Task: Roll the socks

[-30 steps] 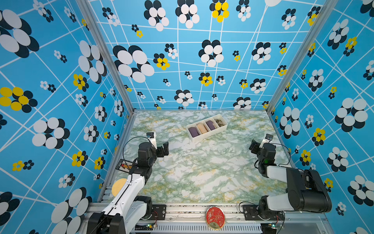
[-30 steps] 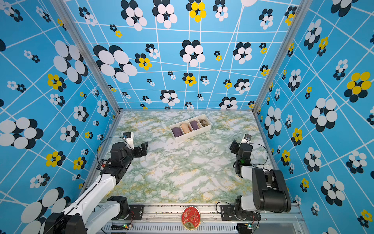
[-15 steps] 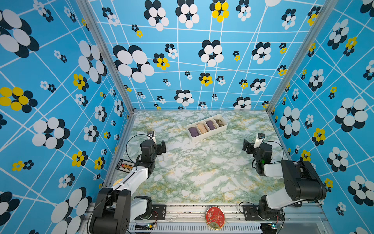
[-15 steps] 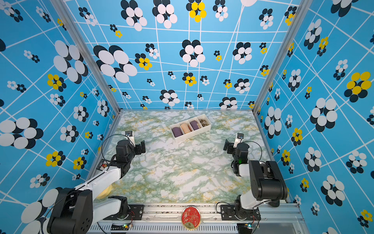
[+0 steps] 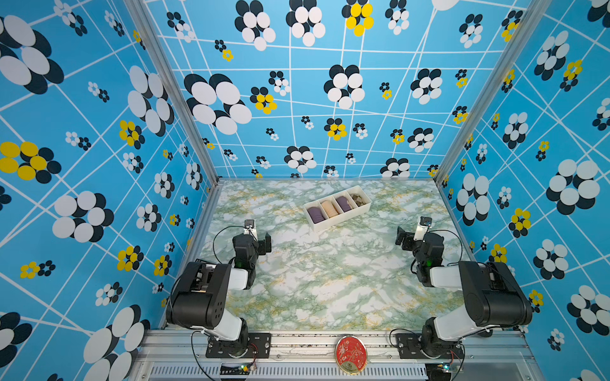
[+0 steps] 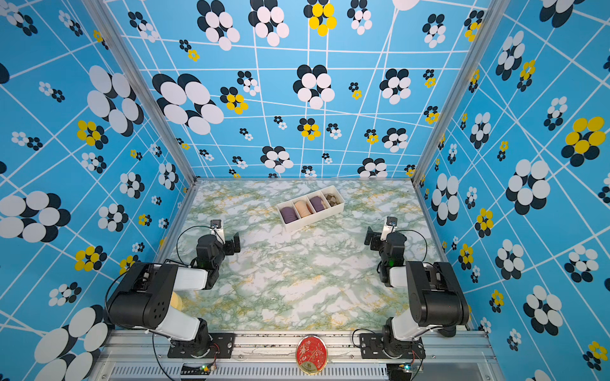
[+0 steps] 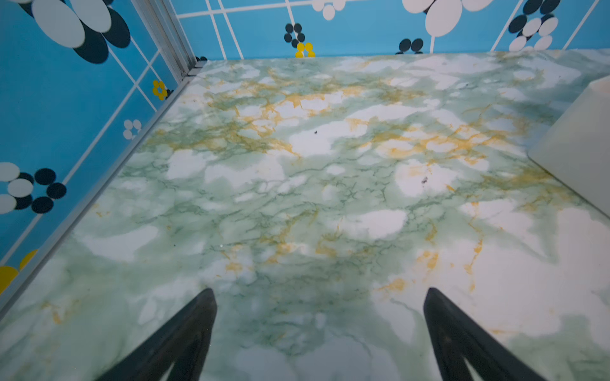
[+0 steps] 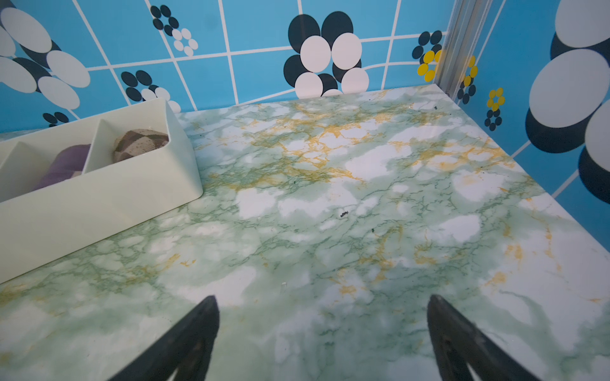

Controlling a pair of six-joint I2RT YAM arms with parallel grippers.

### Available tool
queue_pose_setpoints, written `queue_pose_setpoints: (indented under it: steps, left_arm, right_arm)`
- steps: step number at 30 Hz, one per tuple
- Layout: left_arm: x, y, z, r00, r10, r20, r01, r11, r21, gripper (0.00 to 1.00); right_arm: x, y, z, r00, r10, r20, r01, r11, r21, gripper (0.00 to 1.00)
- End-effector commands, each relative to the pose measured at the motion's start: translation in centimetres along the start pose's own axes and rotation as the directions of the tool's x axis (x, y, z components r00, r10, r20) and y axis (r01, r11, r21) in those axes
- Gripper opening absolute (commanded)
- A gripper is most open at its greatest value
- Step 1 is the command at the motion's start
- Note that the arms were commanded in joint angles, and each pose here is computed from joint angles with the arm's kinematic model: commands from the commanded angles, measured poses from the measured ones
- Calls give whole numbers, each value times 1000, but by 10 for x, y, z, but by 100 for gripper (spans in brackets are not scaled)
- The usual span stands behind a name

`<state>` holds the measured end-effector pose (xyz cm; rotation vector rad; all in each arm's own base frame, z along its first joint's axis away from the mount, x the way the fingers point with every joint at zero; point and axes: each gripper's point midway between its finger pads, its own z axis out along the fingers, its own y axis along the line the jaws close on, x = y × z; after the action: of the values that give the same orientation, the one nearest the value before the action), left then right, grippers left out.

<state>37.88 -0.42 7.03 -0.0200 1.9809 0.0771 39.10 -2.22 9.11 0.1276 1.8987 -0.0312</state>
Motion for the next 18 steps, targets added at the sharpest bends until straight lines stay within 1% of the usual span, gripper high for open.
queue_pose_setpoints:
  steps: [1, 2, 7, 12, 18]
  left_arm:
    - [-33, 6, 5, 995, -26, 93, 26, 1000, -4, 99]
    - [-30, 8, 6, 997, -41, 72, 40, 999, 4, 99]
    - [-31, 9, 6, 996, -45, 83, 45, 999, 5, 99]
    - [-31, 0, 6, 996, 0, 84, -1, 1000, 12, 99]
    - [-31, -1, 6, 997, -2, 82, 1, 1000, 16, 99]
  right_arm:
    - [-5, 2, 3, 1000, -11, 9, 11, 1000, 2, 100]
    - [-5, 2, 4, 1000, -12, 9, 12, 1000, 1, 99]
    - [-5, 2, 4, 1000, -13, 9, 13, 1000, 2, 99]
    - [-5, 2, 4, 1000, -13, 7, 13, 1000, 1, 100]
    - [-5, 2, 4, 1000, -13, 5, 13, 1000, 2, 100]
